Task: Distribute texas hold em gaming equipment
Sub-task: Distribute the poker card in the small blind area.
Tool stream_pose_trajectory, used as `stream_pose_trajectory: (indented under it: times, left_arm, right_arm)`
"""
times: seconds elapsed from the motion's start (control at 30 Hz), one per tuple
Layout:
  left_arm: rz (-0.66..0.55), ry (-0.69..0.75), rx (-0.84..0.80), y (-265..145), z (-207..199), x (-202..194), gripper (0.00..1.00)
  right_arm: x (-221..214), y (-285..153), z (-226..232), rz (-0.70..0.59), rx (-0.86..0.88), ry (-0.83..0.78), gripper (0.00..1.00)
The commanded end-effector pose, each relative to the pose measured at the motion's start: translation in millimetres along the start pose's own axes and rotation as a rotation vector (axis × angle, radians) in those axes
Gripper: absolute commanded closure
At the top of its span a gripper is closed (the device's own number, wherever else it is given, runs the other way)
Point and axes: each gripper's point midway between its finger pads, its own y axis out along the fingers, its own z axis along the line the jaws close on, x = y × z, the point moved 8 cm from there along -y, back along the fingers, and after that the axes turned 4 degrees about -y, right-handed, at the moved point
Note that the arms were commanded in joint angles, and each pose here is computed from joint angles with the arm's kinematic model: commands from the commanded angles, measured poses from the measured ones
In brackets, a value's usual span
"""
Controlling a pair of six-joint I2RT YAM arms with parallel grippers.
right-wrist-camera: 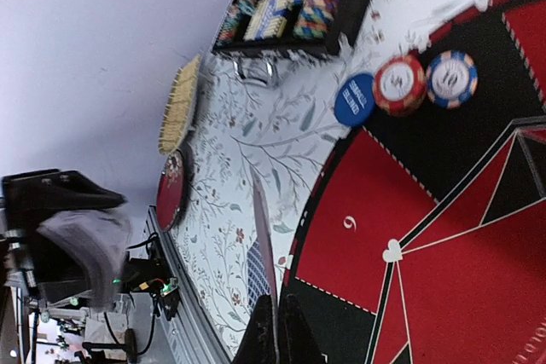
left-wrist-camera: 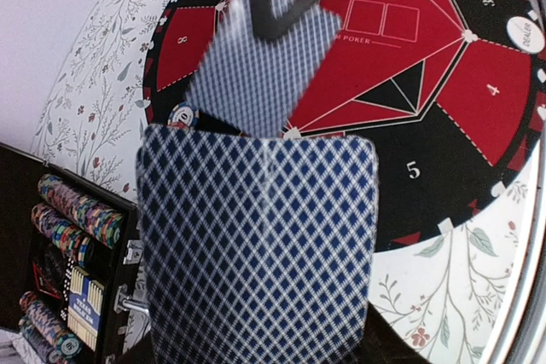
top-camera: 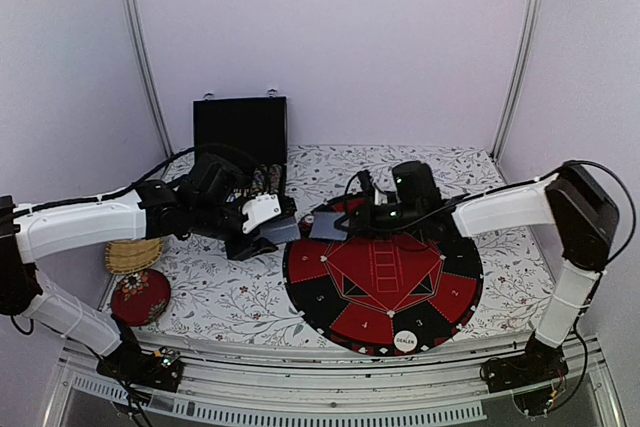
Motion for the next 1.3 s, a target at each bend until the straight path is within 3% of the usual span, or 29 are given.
stream_pose_trajectory:
  times: [0.0, 0.3, 0.67, 0.93, 1.2, 1.27]
  left_arm:
    - [-0.055, 0.007, 0.026, -11.1, 2.2, 11.4, 0.47]
    - [-0.057, 0.010, 0.025, -11.8, 1.9, 11.0, 0.47]
    - [-0.058, 0.014, 0.034, -13.4, 2.4, 10.4, 0.47]
    - [-0.054, 0.017, 0.028, -11.8, 1.5, 9.7, 0.47]
    - [-0.053, 0.018, 0.023, -11.2, 1.2, 9.1, 0.46]
    - [-0.055, 0.018, 0.023, -11.6, 1.4, 9.1, 0.46]
  right_arm:
    - [-13.3, 46.5, 10.5, -0.015, 0.086, 0.113, 0.98]
    - [-44.3, 115.5, -29.6, 0.034, 0.048, 0.330, 0.98]
    - [-47.2, 158.0, -55.0, 0.076, 0.000, 0.368, 0.94]
    - [-28.8, 127.8, -26.9, 0.025, -0.013, 0.288, 0.50]
    - [-2.4, 68.3, 17.0, -0.030, -0.079, -0.060, 0.00]
    - [2.0, 53.1, 26.9, -0.026, -0.107, -0.161, 0.01]
